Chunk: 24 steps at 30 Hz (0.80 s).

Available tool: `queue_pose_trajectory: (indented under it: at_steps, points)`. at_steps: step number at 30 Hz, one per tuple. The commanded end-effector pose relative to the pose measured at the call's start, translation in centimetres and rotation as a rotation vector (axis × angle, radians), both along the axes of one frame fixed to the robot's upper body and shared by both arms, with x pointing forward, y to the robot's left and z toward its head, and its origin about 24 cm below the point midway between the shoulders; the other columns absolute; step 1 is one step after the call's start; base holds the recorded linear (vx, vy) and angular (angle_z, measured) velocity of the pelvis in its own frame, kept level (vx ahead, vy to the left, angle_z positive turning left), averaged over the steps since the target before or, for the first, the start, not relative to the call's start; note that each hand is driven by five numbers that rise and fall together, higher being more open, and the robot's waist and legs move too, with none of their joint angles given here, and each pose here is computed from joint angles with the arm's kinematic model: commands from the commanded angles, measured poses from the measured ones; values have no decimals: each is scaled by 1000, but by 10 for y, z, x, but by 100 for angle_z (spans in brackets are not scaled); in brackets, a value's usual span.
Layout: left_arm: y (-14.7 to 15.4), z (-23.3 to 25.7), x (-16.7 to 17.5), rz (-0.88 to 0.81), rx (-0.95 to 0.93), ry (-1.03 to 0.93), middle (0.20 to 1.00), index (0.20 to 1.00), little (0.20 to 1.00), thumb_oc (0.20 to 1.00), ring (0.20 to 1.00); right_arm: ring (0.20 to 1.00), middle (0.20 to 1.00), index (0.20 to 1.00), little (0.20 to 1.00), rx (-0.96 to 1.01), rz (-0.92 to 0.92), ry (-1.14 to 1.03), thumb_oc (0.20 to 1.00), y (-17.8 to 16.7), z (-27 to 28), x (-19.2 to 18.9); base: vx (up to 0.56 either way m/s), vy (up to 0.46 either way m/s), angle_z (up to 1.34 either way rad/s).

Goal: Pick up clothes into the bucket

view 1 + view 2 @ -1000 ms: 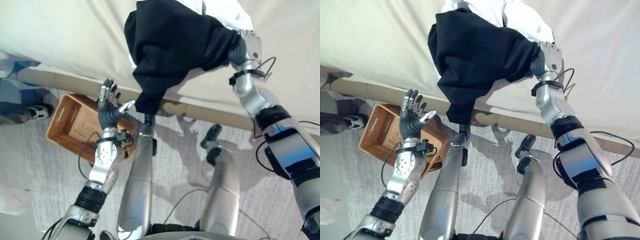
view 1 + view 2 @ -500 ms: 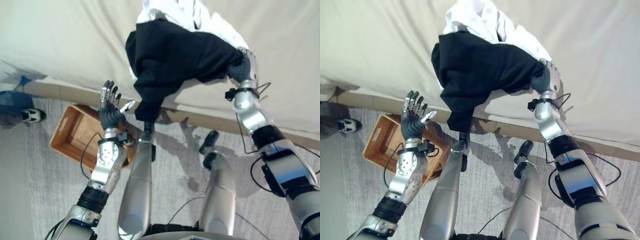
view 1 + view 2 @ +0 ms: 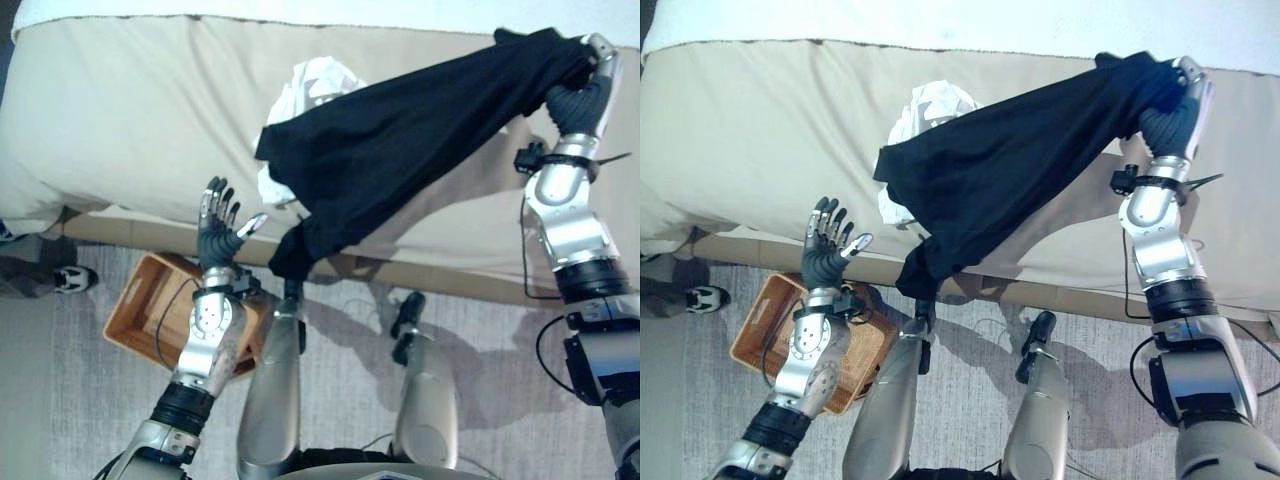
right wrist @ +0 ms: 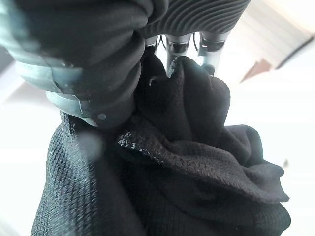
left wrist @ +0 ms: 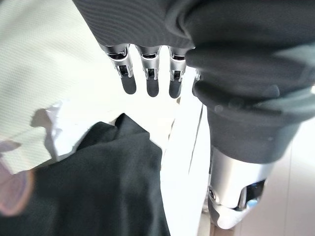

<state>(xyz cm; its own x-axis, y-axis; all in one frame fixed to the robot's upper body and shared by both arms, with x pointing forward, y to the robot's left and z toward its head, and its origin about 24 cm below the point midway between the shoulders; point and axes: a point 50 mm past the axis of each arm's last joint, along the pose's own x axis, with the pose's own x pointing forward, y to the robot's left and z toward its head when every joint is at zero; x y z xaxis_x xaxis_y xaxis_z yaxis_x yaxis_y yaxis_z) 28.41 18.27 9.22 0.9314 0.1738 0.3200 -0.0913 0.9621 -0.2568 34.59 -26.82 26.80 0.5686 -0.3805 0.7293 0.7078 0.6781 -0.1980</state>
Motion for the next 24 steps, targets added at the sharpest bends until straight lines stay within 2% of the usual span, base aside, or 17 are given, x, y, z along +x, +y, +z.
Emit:
queue_pose_trajectory:
  at_steps: [1,6,12,18,22,24]
  points:
    - [12,5,-5,23,19,-44,1000,1000,1000,1000,1000,200,200,200,200,-3,87,-287,200,3,62,-25,0,0,0]
    - [14,-4,-10,-12,23,-7,1000,1000,1000,1000,1000,200,200,200,200,-109,178,-272,200,14,77,-29,49,-23,-1]
    - [13,-10,-11,-20,29,25,1000,1000,1000,1000,1000,200,200,200,200,-93,272,-351,200,24,89,-39,47,-15,0]
    - [22,-22,-12,1,184,99,1000,1000,1000,1000,1000,200,200,200,200,-196,439,-342,200,44,94,-51,81,-2,-4]
    - [22,-26,-4,-5,322,147,1000,1000,1000,1000,1000,200,200,200,200,-253,627,-204,200,62,81,-47,84,15,-9]
    - [20,-23,0,-18,324,140,1000,1000,1000,1000,1000,200,200,200,200,-275,669,-174,200,68,78,-47,59,21,-12]
